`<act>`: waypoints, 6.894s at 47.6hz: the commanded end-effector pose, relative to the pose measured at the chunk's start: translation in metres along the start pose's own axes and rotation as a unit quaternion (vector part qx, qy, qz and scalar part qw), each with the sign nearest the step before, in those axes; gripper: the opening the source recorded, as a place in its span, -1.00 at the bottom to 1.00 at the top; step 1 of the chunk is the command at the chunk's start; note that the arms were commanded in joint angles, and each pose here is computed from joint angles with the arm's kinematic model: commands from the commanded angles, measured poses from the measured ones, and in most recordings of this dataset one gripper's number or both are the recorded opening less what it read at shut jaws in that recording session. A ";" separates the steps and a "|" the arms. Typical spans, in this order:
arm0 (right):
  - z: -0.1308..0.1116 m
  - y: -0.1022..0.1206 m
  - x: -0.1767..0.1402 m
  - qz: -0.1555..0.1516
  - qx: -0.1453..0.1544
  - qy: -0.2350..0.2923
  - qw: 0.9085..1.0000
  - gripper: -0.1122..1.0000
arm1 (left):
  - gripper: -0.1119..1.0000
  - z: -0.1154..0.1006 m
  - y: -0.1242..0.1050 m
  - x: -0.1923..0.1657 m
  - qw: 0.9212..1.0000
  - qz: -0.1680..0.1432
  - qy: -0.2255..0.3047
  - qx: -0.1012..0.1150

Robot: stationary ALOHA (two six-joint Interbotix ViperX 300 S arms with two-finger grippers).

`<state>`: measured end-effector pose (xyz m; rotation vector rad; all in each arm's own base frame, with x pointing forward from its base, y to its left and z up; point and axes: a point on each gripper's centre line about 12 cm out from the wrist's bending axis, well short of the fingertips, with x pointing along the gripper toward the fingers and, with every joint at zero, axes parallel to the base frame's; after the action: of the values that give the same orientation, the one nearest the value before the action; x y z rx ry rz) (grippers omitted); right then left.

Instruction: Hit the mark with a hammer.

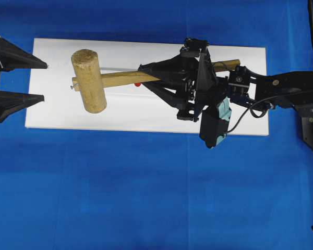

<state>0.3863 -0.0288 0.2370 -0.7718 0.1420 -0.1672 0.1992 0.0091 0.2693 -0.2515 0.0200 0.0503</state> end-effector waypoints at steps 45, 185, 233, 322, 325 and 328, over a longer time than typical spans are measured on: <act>0.020 -0.013 0.000 -0.014 0.007 -0.025 1.000 -0.63 | 0.87 0.000 0.008 0.109 0.999 0.019 0.017 -0.025; -0.009 0.001 -0.009 0.083 0.295 0.147 0.940 -0.39 | -0.01 -0.006 -0.005 0.117 0.986 -0.002 0.076 0.149; -0.010 0.003 -0.013 0.092 0.309 0.154 0.934 -0.77 | 0.81 -0.006 -0.002 0.110 0.986 0.003 0.077 0.149; -0.062 0.008 -0.011 0.069 0.343 0.230 0.908 -0.77 | 0.79 -0.020 0.004 -0.011 0.985 0.006 0.089 0.146; -0.076 0.024 -0.008 0.085 0.347 0.259 0.898 -0.77 | 0.79 -0.020 0.004 -0.011 0.985 0.006 0.090 0.146; -0.087 0.037 -0.007 0.101 0.351 0.283 0.887 -0.77 | 0.79 -0.020 0.004 -0.011 0.985 0.006 0.090 0.146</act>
<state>0.3630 -0.0623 0.1556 0.0192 0.6556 -0.2310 0.1858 0.0069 0.2462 0.0404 0.2124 0.0321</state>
